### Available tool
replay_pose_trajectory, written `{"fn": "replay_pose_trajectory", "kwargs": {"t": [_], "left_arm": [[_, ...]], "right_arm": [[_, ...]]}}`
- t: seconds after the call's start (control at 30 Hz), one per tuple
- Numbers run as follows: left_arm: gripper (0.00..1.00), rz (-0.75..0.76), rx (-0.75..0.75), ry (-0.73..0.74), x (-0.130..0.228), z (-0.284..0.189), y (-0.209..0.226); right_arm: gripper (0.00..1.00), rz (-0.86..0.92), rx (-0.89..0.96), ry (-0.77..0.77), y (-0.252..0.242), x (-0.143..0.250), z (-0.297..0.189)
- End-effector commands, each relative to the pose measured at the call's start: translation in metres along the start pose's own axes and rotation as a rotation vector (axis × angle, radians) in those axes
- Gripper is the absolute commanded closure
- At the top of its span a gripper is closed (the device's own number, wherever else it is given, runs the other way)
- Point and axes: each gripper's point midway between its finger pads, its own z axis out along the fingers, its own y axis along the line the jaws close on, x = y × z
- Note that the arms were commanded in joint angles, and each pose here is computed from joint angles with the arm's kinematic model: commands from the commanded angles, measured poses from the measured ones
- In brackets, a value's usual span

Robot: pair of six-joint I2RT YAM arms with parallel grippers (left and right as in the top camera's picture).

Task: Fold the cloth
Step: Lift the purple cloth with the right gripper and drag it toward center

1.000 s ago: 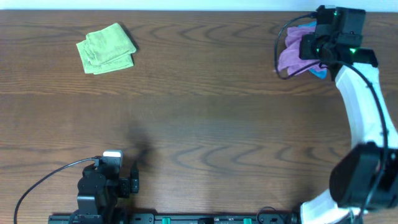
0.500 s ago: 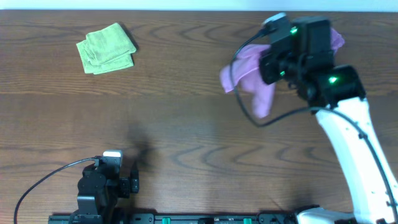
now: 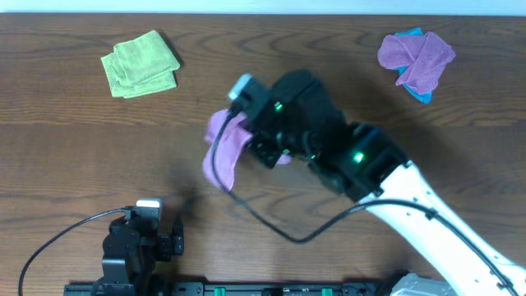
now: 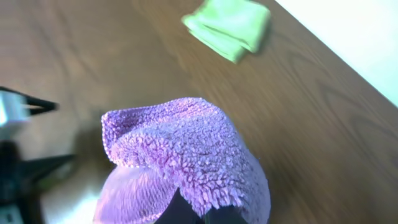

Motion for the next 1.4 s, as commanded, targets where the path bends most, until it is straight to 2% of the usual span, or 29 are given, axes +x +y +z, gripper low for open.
{"fn": "replay_pose_trajectory", "kwargs": {"t": [0.0,0.13,0.23,0.37,0.47,0.5,0.53,0.6,0.67,0.7,0.73,0.87,1.0,1.1,1.37], "left_arm": [[0.05,0.031,-0.013,0.061,0.019,0.008,0.002],[0.05,0.031,-0.013,0.061,0.019,0.008,0.002],[0.05,0.031,-0.013,0.061,0.019,0.008,0.002],[0.05,0.031,-0.013,0.061,0.019,0.008,0.002],[0.05,0.031,-0.013,0.061,0.019,0.008,0.002],[0.04,0.031,-0.013,0.061,0.019,0.008,0.002],[0.05,0.031,-0.013,0.061,0.019,0.008,0.002],[0.05,0.031,-0.013,0.061,0.019,0.008,0.002],[0.05,0.031,-0.013,0.061,0.019,0.008,0.002],[0.04,0.031,-0.013,0.061,0.019,0.007,0.002],[0.04,0.031,-0.013,0.061,0.019,0.008,0.002],[0.05,0.031,-0.013,0.061,0.019,0.008,0.002],[0.05,0.031,-0.013,0.061,0.019,0.008,0.002],[0.04,0.031,-0.013,0.061,0.019,0.008,0.002],[0.04,0.031,-0.013,0.061,0.019,0.008,0.002]], "right_arm": [[0.99,-0.011,-0.042,-0.057,0.019,-0.017,-0.004],[0.99,-0.009,-0.049,-0.057,0.018,-0.018,0.006],[0.98,0.020,-0.035,0.023,0.006,0.002,0.021],[0.98,0.110,0.091,0.232,-0.040,0.056,0.022],[0.99,0.219,0.226,0.416,-0.088,0.108,-0.005],[0.96,0.267,0.265,0.471,-0.104,0.125,-0.017],[0.86,0.311,0.287,0.509,-0.116,0.139,-0.027],[0.78,0.411,0.325,0.561,-0.138,0.161,-0.049],[0.59,0.493,0.347,0.562,-0.155,0.173,-0.065],[0.35,0.517,0.334,0.542,-0.159,0.174,-0.069],[0.02,0.537,0.305,0.511,-0.161,0.172,-0.074],[0.01,0.583,0.289,0.467,-0.168,0.173,-0.086],[0.01,0.520,0.162,0.455,-0.152,0.168,-0.075],[0.01,0.461,0.059,0.456,-0.137,0.168,-0.057],[0.01,0.351,-0.063,0.600,-0.115,0.208,0.007]]}}
